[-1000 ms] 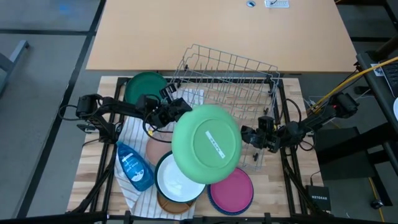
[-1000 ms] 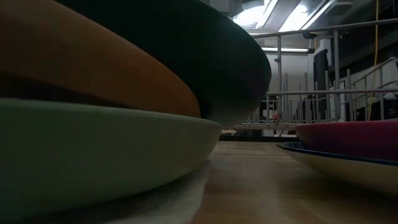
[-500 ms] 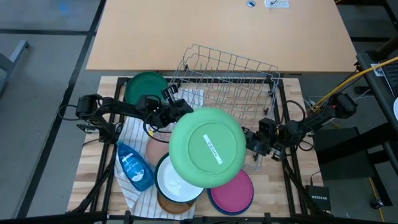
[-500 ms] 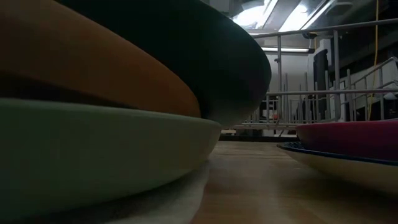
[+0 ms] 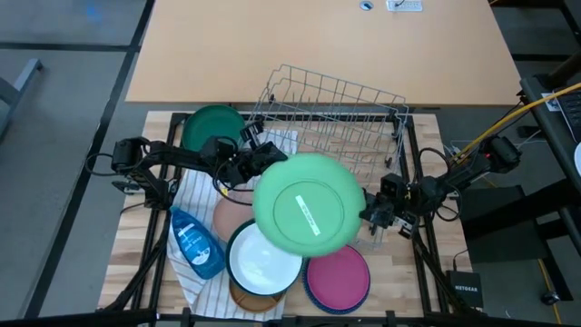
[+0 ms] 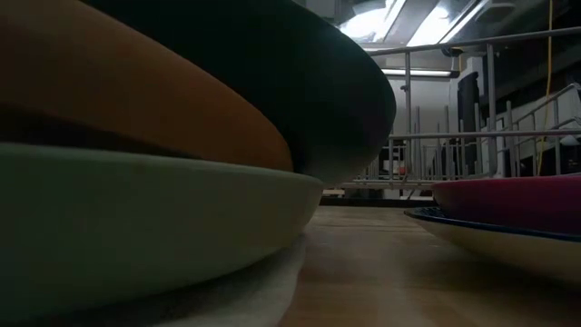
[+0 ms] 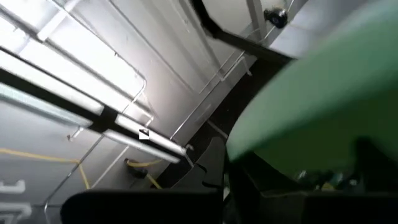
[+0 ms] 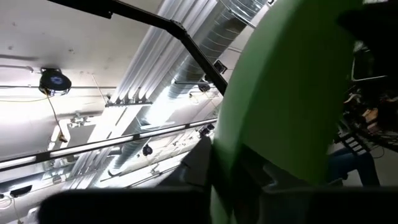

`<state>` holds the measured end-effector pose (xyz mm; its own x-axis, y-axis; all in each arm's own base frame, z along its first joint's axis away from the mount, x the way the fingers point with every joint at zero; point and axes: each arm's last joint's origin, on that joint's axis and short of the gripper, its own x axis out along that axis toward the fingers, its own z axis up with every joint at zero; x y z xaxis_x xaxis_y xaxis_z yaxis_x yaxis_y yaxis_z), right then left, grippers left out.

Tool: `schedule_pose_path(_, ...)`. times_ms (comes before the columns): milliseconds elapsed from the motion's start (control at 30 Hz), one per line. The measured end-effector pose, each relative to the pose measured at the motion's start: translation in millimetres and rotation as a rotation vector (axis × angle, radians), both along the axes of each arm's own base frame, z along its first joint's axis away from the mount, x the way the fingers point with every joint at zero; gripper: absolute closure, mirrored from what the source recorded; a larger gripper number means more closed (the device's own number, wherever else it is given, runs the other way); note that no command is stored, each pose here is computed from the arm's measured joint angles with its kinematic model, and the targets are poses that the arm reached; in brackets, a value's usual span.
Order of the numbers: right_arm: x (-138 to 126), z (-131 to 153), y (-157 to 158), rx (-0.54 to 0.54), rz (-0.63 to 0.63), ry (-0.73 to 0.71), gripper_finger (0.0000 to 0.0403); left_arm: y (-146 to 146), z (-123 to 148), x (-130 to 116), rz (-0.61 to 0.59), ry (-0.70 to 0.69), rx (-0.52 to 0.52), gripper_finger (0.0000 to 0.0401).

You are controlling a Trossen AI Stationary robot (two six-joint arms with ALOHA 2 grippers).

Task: Sort dishes
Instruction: Put the green plate in the dish rack

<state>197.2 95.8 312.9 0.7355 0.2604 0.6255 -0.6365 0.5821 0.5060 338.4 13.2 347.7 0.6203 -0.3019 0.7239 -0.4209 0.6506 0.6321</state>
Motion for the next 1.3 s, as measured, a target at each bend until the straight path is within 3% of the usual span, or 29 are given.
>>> schedule_pose_path(100,-0.3,0.7,0.1,-0.002,0.001,-0.006,0.039,0.7,-1.5,1.5,0.016,0.015,-0.011,0.0396)
schedule_pose_path(333,-0.5,1.2,-0.4,0.004,-0.011,-0.009,0.0383,2.8,-2.3,2.8,0.056,0.025,-0.032,0.0376)
schedule_pose_path(533,-1.7,3.4,-2.7,0.013,-0.06,-0.032,0.039,9.2,0.3,1.2,0.18,-0.007,-0.229,0.0329)
schedule_pose_path(667,-4.9,6.6,-4.0,-0.008,-0.09,-0.083,0.0389,16.2,3.0,-2.3,0.315,-0.045,-0.396,0.029)
schedule_pose_path(867,-8.7,10.6,-8.7,-0.006,-0.202,-0.093,0.0392,27.3,0.0,-5.5,0.644,-0.05,-0.641,0.0263)
schedule_pose_path(1033,-10.4,14.2,-18.3,-0.015,-0.344,-0.089,0.0391,31.6,-5.1,-3.7,0.794,0.007,-0.717,0.0266)
schedule_pose_path(1300,-5.5,18.4,-50.5,-0.003,-0.44,-0.111,0.039,37.4,-15.8,-0.3,1.005,0.113,-0.861,0.027)
